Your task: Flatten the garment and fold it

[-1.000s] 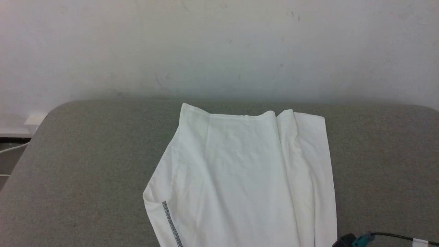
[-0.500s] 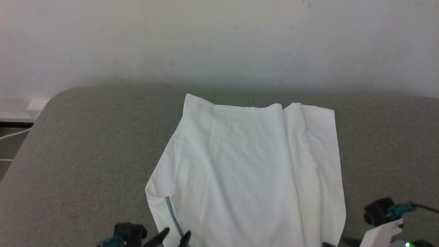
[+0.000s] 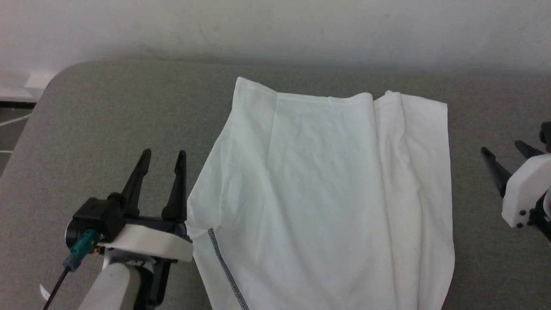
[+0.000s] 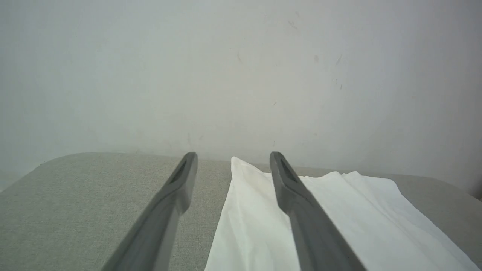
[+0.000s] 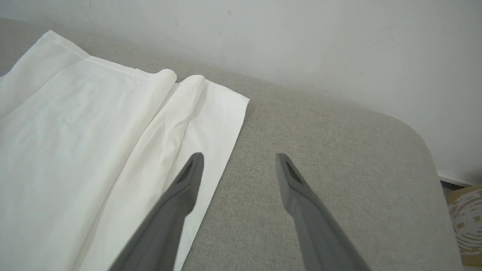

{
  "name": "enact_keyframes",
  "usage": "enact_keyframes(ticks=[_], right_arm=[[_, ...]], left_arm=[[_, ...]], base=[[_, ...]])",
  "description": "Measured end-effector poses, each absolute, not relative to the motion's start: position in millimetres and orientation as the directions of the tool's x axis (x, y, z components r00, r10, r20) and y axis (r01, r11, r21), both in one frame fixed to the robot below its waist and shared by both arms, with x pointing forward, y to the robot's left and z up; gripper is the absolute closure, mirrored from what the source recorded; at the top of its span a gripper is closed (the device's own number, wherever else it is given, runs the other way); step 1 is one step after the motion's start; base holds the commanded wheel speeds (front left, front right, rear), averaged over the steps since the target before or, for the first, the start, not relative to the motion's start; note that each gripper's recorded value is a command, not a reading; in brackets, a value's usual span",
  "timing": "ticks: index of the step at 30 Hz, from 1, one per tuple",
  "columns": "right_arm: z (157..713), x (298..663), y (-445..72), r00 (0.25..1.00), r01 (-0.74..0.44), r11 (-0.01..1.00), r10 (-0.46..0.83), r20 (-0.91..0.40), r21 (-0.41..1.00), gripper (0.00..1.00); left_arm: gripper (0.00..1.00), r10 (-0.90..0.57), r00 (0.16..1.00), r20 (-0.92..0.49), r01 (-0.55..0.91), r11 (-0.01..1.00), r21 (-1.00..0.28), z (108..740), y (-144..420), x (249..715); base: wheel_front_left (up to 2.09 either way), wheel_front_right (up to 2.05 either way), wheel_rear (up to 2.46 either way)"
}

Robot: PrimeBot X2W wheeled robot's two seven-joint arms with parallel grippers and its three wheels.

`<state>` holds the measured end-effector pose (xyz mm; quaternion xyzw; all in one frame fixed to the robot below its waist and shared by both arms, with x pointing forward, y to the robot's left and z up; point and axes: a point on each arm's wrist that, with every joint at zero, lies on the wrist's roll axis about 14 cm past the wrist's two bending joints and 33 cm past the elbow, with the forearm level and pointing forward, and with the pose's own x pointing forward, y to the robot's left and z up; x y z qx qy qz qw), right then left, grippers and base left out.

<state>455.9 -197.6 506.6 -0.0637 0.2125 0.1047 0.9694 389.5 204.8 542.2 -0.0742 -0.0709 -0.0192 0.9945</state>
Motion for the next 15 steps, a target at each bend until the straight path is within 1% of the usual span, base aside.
enact_keyframes(ticks=[4, 9, 15], right_arm=[[475.5, 492.4, -205.4, 0.852, -0.202, 0.977, 0.143, -0.504, -0.064, 0.00], [444.6, 535.3, -206.7, 0.805, -0.172, 0.985, 0.126, -0.579, -0.023, 0.00], [406.1, 566.5, -191.4, 0.749, -0.184, 0.983, 0.141, -0.648, 0.002, 0.00]], left_arm=[[0.00, 0.030, 0.980, 0.198, 0.001, 0.988, -0.157, 553.2, 205.2, 406.2], [0.00, 0.048, 0.987, 0.153, -0.021, 0.984, -0.175, 530.7, 198.4, 414.6], [0.00, 0.093, 0.990, 0.102, -0.076, 0.984, -0.159, 510.7, 213.4, 412.2]], base=[[0.00, 0.00, 0.00], [0.00, 0.00, 0.00], [0.00, 0.00, 0.00]])
